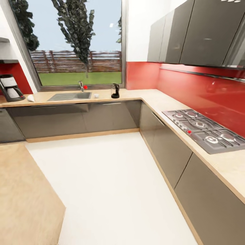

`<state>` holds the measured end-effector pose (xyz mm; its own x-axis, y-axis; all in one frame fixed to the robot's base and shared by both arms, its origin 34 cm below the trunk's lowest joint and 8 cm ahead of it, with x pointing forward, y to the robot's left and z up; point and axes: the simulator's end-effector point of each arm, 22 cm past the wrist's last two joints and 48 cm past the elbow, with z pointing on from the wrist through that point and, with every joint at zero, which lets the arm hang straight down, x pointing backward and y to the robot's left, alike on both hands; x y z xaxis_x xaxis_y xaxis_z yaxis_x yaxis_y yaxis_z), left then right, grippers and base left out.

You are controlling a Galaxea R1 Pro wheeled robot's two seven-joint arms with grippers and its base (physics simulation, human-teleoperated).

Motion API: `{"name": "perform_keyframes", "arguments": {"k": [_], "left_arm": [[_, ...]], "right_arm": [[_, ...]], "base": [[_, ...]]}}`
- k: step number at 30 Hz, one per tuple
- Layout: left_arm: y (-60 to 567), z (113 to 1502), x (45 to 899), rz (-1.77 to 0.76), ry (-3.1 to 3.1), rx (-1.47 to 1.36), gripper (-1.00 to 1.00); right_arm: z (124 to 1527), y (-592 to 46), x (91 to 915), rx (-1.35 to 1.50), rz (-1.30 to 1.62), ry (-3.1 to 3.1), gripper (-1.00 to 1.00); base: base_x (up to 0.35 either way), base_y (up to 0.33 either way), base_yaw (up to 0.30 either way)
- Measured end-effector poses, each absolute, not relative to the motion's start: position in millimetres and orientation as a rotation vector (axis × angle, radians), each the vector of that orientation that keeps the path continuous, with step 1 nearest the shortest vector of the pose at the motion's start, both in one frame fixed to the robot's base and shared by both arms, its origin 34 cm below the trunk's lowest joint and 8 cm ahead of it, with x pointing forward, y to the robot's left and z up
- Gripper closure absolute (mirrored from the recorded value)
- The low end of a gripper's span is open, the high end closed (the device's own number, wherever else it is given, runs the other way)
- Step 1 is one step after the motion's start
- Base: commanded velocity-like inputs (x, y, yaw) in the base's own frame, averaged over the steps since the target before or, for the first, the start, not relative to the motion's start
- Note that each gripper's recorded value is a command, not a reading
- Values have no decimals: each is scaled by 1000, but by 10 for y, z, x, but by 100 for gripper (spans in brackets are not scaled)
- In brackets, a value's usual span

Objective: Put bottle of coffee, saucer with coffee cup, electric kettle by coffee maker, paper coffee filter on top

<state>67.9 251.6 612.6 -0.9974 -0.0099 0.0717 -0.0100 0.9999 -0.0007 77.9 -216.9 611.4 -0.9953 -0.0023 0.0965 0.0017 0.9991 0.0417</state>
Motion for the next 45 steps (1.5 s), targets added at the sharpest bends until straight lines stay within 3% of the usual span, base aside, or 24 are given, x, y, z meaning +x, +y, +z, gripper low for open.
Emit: {"name": "perform_keyframes", "arguments": {"k": [7, 14, 30, 45], "left_arm": [[2572, 6121, 712, -9, -3073, 11, -100], [2586, 6097, 878, -15, -3096, 9, -100], [2909, 6189, 3000, -92, -3460, 20, -100], [3017, 6269, 3182, -116, -3529, 83, -100]], "right_arm": [[6112, -2204, 786, -1, -55, -3046, -100], [6076, -2464, 1341, 5, -5, -3161, -100], [6497, -2633, 3283, 26, 23, -3580, -100], [6590, -2651, 3449, 38, 39, -3634, -100]], "base": [[229, 0, 143], [334, -7, 6], [339, -38, 0], [340, 0, 60]]}}
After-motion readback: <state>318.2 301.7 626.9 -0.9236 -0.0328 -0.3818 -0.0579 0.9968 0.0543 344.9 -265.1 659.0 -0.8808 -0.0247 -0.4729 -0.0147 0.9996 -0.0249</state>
